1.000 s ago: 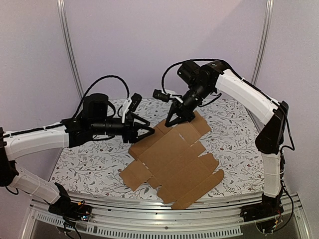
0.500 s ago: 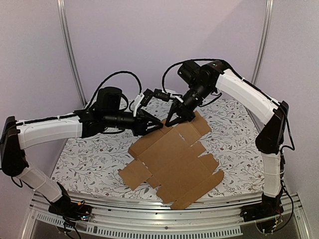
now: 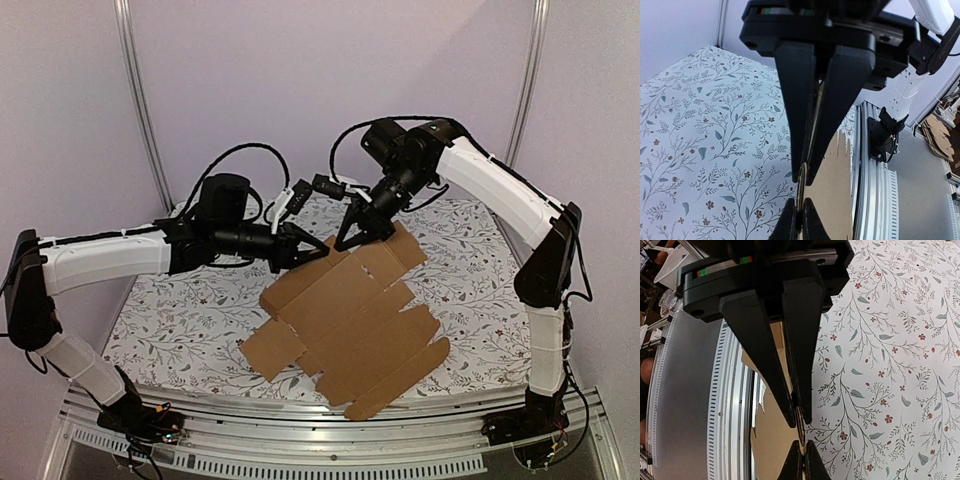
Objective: Fold the paper box
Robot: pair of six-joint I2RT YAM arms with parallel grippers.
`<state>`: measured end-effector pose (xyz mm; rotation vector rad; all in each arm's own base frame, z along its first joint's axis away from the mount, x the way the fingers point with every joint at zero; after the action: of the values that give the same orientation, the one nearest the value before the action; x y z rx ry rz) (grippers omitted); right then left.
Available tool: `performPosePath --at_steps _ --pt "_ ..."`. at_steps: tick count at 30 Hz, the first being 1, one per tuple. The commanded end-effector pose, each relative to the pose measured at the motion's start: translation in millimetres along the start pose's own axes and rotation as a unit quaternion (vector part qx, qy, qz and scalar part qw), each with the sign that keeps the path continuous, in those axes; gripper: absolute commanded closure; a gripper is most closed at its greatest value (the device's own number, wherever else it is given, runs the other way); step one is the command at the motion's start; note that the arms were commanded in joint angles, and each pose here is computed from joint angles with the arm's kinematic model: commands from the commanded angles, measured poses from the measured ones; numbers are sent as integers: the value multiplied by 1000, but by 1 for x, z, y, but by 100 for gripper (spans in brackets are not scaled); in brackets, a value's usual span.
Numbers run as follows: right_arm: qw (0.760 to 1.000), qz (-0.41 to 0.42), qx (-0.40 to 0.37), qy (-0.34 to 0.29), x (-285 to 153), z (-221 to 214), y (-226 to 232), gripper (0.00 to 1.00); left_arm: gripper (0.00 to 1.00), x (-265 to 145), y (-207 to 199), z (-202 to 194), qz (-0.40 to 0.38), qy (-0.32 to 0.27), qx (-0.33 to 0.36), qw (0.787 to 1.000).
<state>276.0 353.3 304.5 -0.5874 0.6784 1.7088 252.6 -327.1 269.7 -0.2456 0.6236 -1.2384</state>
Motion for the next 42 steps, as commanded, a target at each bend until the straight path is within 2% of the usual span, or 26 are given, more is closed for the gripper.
performPosePath --at_steps 1,5,8,11,16,20,23,30,42 --pt "1000 13 -16 -18 -17 13 22 100 100 4 6 -4 -5 14 -10 1000" --pt "1000 9 -15 -19 -17 13 21 100 100 3 6 -3 -16 5 -14 1000" --pt "1000 -25 -6 -5 -25 11 16 80 100 0 9 -2 -18 -9 -27 999" --pt "997 -83 -2 -4 -56 10 11 62 100 -3 17 -3 -7 -20 -51 998" --pt "979 -201 27 3 -106 -9 10 49 100 0 32 -6 2 -28 -92 995" --pt "970 -235 45 46 -114 -40 15 47 100 -4 45 -5 4 -48 -135 990" --pt "970 -223 74 58 -111 -64 15 48 100 -9 58 -2 -1 -62 -177 982" --pt "967 -212 74 118 -73 -113 2 46 100 -7 85 -7 -17 -65 -246 967" --pt "975 -166 94 112 -26 -123 -48 40 100 -8 85 -8 -57 -84 -268 958"
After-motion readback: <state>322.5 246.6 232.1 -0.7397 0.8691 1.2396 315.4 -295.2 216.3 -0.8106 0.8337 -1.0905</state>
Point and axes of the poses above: each gripper's point midway between its finger pads, its own x axis out along the fingers, its own y axis along the line the jaws close on, z = x × y, the point moved 6 cm from there along -x, back along the fingers, and after that the axes turned 13 degrees about -x, right-handed, at the moved point
